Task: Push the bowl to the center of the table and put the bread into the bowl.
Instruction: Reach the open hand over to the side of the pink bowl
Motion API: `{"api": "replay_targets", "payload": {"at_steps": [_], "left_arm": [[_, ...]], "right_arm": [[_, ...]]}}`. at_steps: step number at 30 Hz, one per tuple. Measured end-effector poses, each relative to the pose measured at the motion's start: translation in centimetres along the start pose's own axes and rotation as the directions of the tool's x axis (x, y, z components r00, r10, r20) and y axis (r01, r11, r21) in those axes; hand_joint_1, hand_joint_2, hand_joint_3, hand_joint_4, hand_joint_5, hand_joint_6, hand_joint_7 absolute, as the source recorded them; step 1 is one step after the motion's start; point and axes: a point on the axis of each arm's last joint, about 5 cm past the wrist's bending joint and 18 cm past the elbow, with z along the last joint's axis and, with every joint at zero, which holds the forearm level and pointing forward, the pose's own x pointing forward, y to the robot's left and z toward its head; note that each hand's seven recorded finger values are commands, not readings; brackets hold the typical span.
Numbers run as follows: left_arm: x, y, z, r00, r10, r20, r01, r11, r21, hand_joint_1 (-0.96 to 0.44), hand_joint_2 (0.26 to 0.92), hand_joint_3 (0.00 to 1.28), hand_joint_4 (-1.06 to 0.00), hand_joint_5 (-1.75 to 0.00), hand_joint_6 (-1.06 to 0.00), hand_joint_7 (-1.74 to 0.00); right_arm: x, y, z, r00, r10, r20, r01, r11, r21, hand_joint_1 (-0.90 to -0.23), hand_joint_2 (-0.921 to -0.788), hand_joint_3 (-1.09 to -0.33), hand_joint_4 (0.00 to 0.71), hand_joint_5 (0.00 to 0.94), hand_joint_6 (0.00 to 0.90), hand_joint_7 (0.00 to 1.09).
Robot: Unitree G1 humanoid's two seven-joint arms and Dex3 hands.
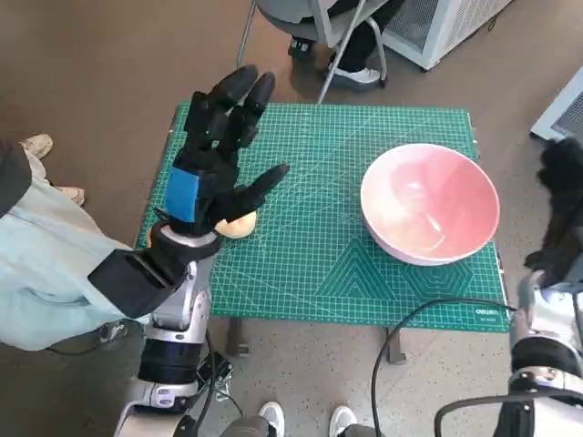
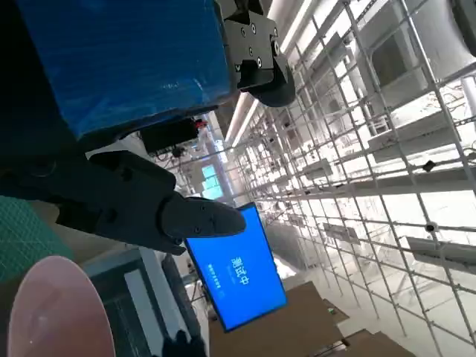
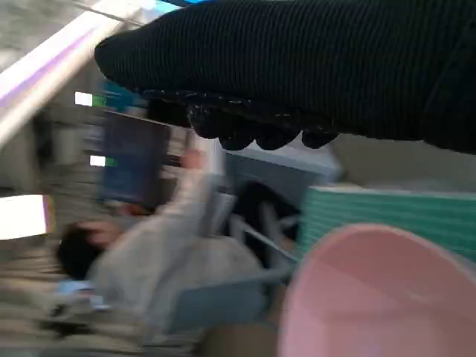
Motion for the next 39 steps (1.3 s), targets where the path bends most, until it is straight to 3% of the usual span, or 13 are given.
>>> {"api": "replay_targets", "payload": {"at_steps": [8, 13, 27, 34, 39], "left_arm": [[-0.2, 0.0, 0.1, 1.0, 0.0, -0.007, 0.0, 1.0, 0.001, -0.36, 0.921, 0.22, -0.28, -0.02, -0.06, -0.65], [-0.3, 0.1, 0.3, 1.0, -0.002, -0.002, 0.002, 1.0, 0.007, -0.36, 0.921, 0.22, -0.28, -0.02, -0.07, -0.65], [-1.0, 0.8, 0.6, 1.0, 0.013, -0.018, -0.012, 0.999, 0.045, -0.36, 0.921, 0.21, -0.31, -0.01, -0.12, -0.56], [-1.4, 1.0, 0.8, 0.999, 0.022, -0.024, -0.021, 0.997, 0.072, -0.37, 0.921, 0.2, -0.31, -0.01, -0.14, -0.51], [-1.8, 1.0, 0.7, 0.999, 0.035, -0.033, -0.032, 0.996, 0.081, -0.39, 0.921, 0.2, -0.31, -0.01, -0.16, -0.47]], "right_arm": [[-0.69, 1.9, -1.2, 0.992, 0.019, -0.128, -0.007, 0.996, 0.093, -0.523, -0.921, -0.865, 0.249, 0.001, 0.098, 0.61], [-0.65, 3.3, -1.2, 0.987, 0.035, -0.158, -0.007, 0.984, 0.177, -0.522, -0.921, -0.866, 0.247, 0.001, 0.078, 0.62], [-0.01, 6.8, -0.3, 0.976, 0.092, -0.197, -0.015, 0.933, 0.36, -0.506, -0.921, -0.896, 0.196, 0.002, 0.068, 0.62], [0.48, 8.2, 0.6, 0.974, 0.105, -0.203, -0.005, 0.898, 0.44, -0.522, -0.921, -0.842, 0.216, 0.007, 0.08, 0.69], [0.56, 9.4, 1.0, 0.971, 0.132, -0.198, -0.024, 0.882, 0.472, -0.513, -0.921, -0.832, 0.223, 0.008, 0.089, 0.71]]}}
